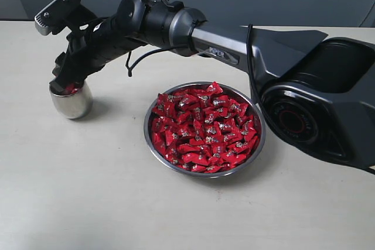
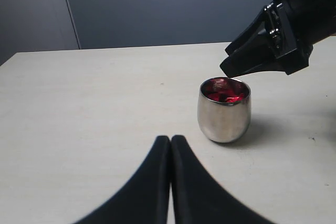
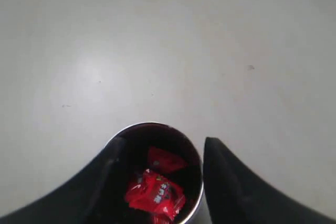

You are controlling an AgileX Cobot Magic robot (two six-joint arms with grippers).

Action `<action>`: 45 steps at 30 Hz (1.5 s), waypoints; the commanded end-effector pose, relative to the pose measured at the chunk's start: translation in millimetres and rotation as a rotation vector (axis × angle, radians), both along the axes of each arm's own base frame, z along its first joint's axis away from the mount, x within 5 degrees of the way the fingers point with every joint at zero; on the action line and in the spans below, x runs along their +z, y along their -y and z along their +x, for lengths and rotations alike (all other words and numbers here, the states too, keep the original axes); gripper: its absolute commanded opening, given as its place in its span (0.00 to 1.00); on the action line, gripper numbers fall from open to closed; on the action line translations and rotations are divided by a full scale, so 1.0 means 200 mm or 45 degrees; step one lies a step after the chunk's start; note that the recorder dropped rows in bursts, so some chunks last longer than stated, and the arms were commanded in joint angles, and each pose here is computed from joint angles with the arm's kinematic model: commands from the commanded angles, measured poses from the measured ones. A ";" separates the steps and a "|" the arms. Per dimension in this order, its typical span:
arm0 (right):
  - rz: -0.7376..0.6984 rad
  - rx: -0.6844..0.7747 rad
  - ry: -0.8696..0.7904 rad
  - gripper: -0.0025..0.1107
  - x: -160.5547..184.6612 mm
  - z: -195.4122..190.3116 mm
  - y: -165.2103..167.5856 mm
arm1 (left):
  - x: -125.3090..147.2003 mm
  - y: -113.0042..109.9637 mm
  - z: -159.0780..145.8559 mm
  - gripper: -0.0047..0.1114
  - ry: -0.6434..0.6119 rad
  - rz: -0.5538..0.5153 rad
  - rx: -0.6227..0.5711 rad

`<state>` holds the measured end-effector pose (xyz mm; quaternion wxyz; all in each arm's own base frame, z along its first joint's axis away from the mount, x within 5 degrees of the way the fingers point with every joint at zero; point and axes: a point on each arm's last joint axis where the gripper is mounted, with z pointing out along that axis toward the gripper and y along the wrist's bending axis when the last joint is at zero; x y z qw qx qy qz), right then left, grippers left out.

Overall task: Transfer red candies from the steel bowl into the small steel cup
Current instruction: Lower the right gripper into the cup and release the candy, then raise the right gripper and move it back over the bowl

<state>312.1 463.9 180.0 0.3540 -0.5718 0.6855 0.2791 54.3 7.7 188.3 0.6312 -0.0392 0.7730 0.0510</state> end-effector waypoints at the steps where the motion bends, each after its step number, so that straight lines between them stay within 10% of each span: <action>1: 0.014 -0.008 0.011 0.42 0.02 0.01 0.00 | 0.00 0.00 0.00 0.04 0.003 -0.004 0.001; 7: 0.000 -0.017 -0.046 0.37 0.02 0.00 0.01 | 0.00 0.00 0.00 0.04 0.003 -0.004 0.001; 13: -0.063 -0.024 -0.051 0.02 0.09 -0.01 0.04 | 0.00 0.00 0.00 0.04 0.003 -0.004 0.001; 31: 0.037 -0.337 -0.181 0.01 0.22 0.06 0.42 | 0.00 0.00 0.00 0.04 0.003 -0.004 0.001; 45: -0.023 -0.669 -0.169 0.01 0.12 -0.01 1.21 | 0.00 0.00 0.00 0.04 0.003 -0.004 0.001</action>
